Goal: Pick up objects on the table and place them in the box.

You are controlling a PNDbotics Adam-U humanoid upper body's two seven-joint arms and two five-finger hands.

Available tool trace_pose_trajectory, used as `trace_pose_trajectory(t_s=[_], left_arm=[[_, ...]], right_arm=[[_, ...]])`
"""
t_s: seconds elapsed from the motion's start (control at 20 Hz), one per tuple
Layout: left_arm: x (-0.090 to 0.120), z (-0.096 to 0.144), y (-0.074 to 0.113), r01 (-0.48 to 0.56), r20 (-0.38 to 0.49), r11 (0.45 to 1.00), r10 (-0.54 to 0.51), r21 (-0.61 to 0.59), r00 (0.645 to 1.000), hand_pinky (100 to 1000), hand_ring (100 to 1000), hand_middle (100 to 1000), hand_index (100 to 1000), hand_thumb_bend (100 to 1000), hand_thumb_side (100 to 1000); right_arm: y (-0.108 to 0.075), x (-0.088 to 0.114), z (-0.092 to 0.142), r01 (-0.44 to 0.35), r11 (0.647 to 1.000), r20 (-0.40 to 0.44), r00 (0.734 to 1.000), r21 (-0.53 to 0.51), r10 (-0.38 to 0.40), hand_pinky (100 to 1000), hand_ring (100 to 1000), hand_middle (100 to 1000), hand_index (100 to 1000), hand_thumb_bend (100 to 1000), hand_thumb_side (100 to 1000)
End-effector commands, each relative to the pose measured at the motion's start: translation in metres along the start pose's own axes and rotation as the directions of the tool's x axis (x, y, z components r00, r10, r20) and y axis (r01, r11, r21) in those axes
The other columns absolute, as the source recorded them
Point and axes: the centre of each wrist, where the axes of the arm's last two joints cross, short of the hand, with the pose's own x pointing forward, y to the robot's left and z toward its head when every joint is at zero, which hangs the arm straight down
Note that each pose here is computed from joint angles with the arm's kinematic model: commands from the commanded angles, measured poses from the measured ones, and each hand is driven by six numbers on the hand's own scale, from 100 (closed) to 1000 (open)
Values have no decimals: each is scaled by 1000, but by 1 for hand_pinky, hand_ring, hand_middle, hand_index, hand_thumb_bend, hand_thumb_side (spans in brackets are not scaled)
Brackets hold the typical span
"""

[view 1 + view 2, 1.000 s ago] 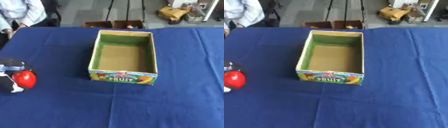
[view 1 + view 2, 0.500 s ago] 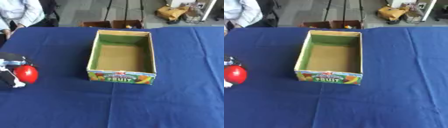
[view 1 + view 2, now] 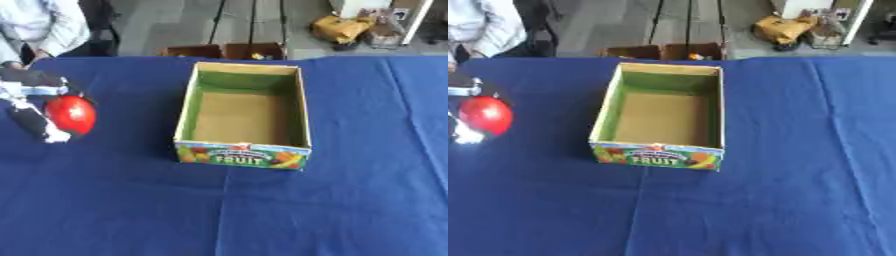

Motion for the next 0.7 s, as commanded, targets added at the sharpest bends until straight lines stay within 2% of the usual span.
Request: trace_pose_trajectory(t_s=[0.05, 0.7], left_arm=[[8, -4, 24, 133, 126, 989, -123, -72, 984, 418, 723, 737, 688, 100, 317], [66, -52, 88, 164, 269, 983, -180, 83, 946, 366, 686, 702, 653, 100, 325]], right_arm=[[-2, 3, -6, 6, 1000, 26, 1000, -4, -6, 747, 779, 577, 782, 100, 873], [-1, 3, -4, 15, 1000, 9, 1000, 6, -15, 748, 780, 576, 784, 100, 862]])
